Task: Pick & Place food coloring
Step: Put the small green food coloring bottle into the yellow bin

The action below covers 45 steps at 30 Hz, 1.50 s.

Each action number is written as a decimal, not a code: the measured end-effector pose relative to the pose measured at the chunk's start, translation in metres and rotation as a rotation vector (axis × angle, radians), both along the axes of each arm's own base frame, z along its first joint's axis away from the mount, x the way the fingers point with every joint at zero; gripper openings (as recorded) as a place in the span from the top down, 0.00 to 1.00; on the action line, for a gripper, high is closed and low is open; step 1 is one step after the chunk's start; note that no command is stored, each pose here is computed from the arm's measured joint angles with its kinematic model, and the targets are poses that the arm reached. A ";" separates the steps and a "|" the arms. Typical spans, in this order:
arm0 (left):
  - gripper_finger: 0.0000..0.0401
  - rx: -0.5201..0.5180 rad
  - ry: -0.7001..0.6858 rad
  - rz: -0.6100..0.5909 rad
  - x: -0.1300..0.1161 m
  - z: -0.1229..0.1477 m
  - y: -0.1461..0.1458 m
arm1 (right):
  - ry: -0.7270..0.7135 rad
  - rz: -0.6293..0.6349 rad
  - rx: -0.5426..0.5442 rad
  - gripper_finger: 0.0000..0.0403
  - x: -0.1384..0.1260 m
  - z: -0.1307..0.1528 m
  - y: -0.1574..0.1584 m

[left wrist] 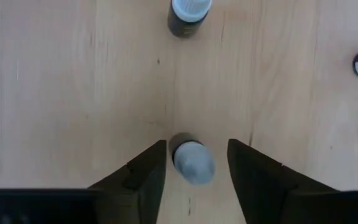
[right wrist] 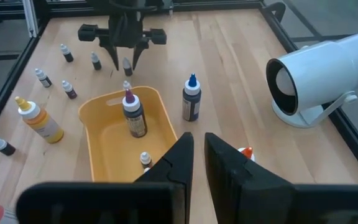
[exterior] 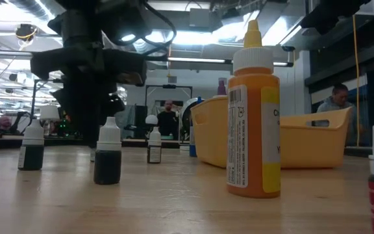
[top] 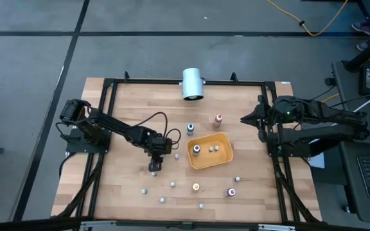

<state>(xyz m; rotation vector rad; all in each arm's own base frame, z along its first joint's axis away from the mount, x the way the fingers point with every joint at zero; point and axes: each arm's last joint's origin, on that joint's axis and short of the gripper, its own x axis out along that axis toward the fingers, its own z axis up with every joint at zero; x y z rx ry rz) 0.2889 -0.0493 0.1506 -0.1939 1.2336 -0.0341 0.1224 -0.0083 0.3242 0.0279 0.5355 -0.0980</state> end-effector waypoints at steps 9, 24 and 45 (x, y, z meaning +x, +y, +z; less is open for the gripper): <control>0.77 -0.006 -0.006 0.006 0.001 0.000 0.000 | 0.000 -0.001 0.001 0.89 0.000 0.000 0.000; 0.83 -0.015 -0.047 -0.007 0.019 0.074 0.000 | -0.001 0.000 0.001 0.89 0.000 0.000 0.000; 0.83 -0.011 -0.306 0.088 0.036 0.225 0.037 | 0.001 -0.001 0.003 0.89 0.000 0.000 0.000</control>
